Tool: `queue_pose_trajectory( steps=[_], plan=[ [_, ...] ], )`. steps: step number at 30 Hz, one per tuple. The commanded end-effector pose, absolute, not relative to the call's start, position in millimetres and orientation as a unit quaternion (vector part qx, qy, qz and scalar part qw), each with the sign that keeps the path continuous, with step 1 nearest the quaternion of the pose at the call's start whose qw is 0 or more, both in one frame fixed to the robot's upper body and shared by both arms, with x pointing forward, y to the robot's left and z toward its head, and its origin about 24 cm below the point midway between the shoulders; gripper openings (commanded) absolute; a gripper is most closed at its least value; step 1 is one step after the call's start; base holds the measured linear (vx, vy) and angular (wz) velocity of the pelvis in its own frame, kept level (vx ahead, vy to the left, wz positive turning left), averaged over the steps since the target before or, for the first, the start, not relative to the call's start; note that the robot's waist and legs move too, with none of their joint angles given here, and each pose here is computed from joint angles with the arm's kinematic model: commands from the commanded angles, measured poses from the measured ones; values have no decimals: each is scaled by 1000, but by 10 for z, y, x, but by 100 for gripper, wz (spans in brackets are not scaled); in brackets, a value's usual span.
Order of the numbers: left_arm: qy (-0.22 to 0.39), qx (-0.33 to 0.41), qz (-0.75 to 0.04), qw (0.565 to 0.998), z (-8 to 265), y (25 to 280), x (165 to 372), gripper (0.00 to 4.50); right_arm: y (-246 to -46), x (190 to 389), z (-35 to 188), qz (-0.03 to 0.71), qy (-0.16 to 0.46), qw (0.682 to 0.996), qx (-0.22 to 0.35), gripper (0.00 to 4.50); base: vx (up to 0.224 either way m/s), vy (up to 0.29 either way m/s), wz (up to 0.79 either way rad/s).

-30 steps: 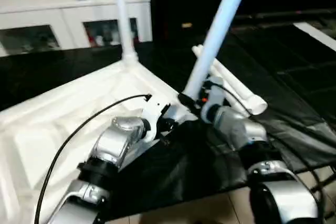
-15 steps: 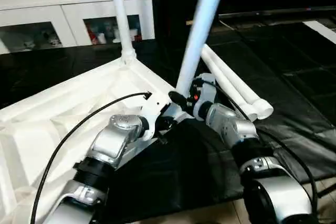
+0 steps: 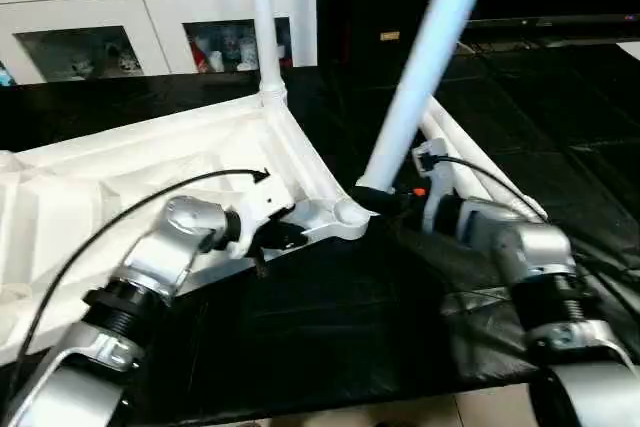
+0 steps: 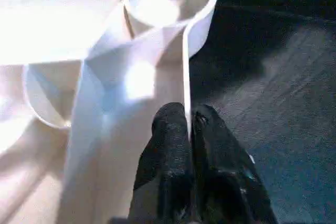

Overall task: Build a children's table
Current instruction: Insert table leg to table base

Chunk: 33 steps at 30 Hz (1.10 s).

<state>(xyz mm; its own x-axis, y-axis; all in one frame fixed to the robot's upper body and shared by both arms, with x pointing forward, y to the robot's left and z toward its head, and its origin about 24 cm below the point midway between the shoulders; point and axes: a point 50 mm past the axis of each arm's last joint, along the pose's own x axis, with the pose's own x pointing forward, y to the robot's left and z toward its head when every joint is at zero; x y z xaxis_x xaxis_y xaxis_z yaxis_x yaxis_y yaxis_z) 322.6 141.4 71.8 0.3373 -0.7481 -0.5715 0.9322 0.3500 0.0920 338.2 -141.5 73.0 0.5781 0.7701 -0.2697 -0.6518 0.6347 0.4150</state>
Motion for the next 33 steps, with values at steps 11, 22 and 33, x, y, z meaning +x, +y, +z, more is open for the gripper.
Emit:
queue_pose_trajectory(
  steps=[11,22,33],
  plan=[
    [107,84,-590,796,1352,1401,3351,139,-1463,3257,1043,482,196,813,261,306,0,0,0],
    [24,-80,-614,785,1776,1190,3434,216,-1468,3148,983,508,238,800,213,306,0,0,0],
    [55,-47,-668,741,1647,752,3242,304,-1394,3097,875,517,278,801,121,306,0,0,0]
  ],
)
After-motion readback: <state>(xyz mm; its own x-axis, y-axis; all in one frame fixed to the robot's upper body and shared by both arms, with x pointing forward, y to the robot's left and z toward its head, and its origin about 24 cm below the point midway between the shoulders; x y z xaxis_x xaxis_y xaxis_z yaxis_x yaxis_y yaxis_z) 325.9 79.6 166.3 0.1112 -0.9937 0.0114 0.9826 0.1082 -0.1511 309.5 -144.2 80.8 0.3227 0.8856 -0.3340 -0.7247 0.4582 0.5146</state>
